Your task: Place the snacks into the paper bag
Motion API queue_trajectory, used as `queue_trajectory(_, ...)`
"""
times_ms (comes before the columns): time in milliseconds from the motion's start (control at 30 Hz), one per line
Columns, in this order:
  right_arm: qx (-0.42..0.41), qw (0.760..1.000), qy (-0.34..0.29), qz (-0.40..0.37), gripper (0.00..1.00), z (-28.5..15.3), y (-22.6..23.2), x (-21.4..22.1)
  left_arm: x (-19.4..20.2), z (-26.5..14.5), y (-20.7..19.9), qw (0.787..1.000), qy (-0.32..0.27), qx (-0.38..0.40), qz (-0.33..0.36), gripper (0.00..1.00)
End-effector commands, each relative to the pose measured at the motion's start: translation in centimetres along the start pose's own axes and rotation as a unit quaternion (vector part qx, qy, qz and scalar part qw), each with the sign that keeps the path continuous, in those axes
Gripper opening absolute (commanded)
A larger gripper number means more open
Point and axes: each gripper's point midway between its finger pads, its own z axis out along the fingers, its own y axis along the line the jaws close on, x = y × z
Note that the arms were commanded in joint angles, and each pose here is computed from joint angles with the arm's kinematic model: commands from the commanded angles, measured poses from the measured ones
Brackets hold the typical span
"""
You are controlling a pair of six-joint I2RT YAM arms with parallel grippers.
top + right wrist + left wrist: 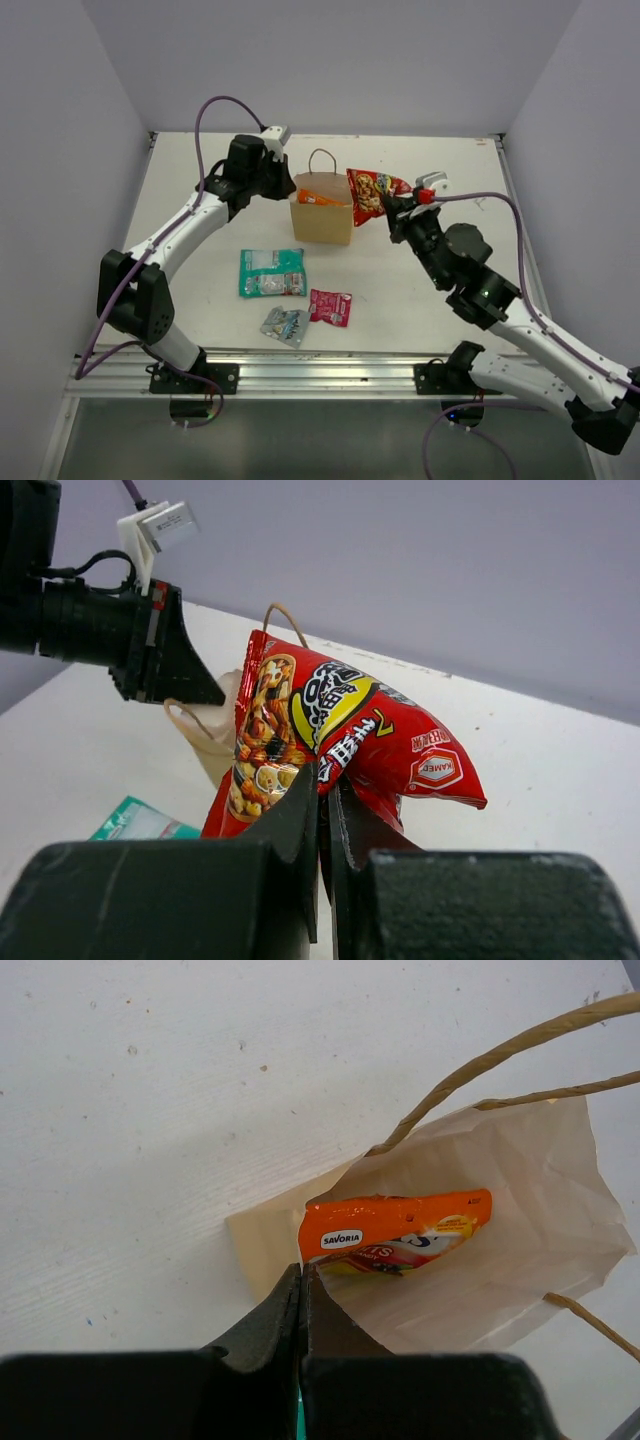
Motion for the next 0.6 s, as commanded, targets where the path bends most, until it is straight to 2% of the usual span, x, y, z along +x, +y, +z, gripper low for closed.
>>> queue_trajectory(0,-0.003,0.993,0.043,-0.109,0.0,1.7,-0.2,3.2,-2.1,-1.5,-1.2,0.999,-0.027,0.012,0.012,0.0)
queue_trajectory(267,-0.035,0.986,-0.011,-0.161,0.0,6.7,2.4,3.5,-1.8,-1.2,-1.1,1.0,-0.021,0.013,0.011,0.0)
queue_trajectory(567,-0.04,0.981,-0.066,-0.179,0.0,8.0,3.3,-2.0,-1.8,-0.9,-1.0,1.0,-0.019,0.012,0.012,0.0)
